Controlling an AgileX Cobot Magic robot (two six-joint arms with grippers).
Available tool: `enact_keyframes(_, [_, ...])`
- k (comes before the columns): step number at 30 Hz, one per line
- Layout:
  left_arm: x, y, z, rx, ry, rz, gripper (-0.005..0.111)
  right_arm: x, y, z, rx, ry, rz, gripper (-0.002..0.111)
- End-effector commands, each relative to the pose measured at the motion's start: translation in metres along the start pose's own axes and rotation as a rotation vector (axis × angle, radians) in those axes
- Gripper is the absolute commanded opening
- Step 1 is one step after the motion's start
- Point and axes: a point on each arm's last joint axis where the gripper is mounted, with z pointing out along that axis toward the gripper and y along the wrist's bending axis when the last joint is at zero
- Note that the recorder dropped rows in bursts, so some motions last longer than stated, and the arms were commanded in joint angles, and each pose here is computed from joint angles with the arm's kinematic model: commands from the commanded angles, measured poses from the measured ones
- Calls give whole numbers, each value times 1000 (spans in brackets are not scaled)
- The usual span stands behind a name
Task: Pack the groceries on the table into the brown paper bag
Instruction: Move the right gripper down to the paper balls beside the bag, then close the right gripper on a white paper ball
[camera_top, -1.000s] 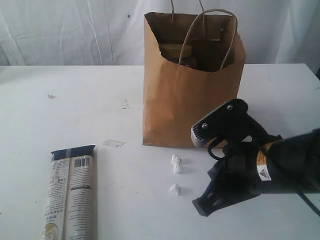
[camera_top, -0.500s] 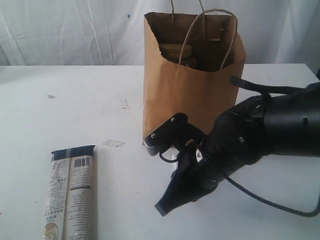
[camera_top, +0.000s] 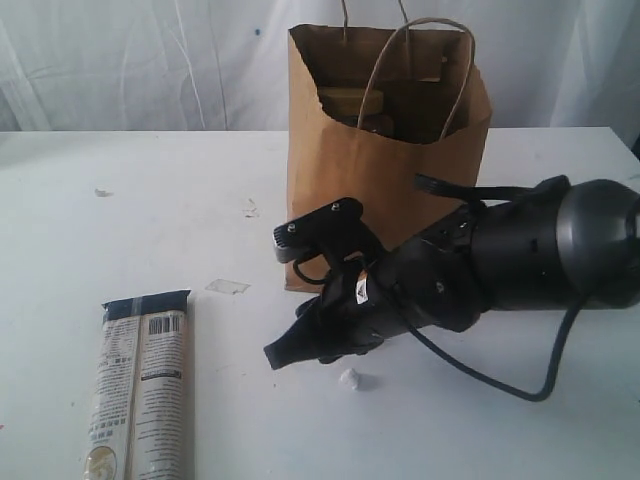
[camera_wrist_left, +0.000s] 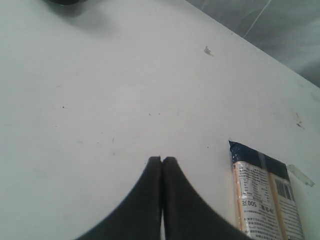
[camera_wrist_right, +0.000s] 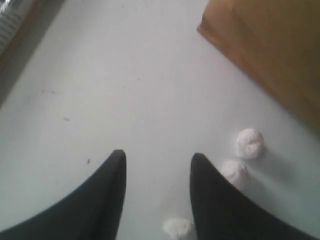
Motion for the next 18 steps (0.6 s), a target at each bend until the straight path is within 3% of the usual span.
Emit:
enact_keyframes(1, [1,1,0,-2,-2,5,0,2,-1,8,-9,-106,72,39])
enact_keyframes(5, [1,1,0,-2,-2,5,0,10,-10,7,5,-131,94,39])
enact_keyframes(10, [1,1,0,-2,-2,5,0,11,-44,8,74,-109,115,39])
enact_keyframes(18, [1,1,0,-2,-2,5,0,11,-47,15,80,-133,85,39])
